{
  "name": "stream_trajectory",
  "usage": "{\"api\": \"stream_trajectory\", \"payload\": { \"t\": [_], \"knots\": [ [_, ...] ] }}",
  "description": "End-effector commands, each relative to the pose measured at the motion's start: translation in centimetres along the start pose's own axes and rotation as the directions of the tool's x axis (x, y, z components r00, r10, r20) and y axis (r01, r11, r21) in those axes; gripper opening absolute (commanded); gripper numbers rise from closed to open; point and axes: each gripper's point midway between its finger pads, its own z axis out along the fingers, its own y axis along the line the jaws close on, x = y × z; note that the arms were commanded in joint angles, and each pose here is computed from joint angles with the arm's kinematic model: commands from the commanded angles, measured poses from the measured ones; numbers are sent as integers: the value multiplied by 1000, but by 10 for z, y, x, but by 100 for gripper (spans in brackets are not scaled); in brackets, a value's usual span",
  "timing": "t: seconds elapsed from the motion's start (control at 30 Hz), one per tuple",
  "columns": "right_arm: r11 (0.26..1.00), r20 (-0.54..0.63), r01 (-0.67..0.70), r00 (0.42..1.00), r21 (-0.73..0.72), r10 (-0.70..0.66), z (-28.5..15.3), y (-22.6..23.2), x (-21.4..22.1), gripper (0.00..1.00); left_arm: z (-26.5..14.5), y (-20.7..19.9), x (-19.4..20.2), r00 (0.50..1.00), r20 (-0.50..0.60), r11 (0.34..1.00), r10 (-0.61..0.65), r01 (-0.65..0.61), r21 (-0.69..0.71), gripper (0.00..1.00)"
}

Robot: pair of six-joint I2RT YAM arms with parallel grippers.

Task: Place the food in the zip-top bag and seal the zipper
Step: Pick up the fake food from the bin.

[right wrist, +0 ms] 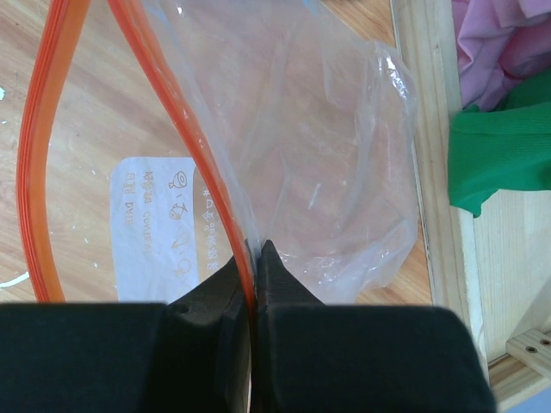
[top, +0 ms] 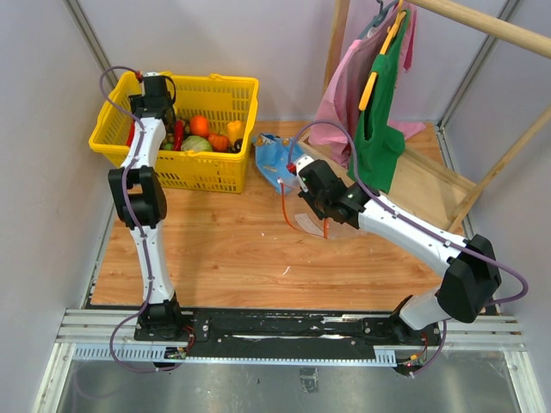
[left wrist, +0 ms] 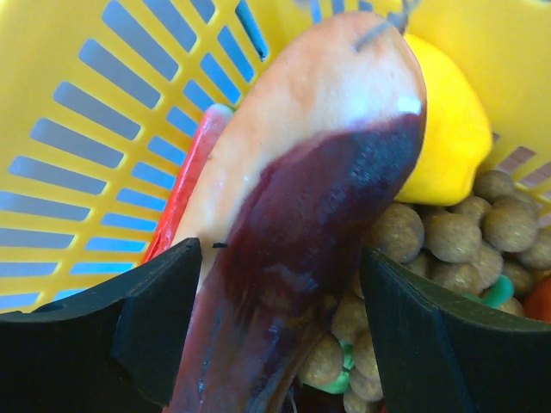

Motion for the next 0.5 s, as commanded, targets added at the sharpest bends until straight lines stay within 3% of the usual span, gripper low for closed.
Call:
{"api": "stream_trajectory", "payload": {
  "t": [0.0,0.37,0.47],
  "knots": [
    [1000,8,-22,1000,-4,22,3,-2,-3,5,9,19,-5,999,34,992,-31,34,-119,76],
    [1000,16,-27,1000,-9,27,2,-2,-4,5,-18,44,-45,991,102,991,-88,97,-90,34],
    [1000,17,-27,999,-12,28,2,-2,-4,5,-17,43,-42,992,91,993,-91,97,-62,17]
  ]
}}
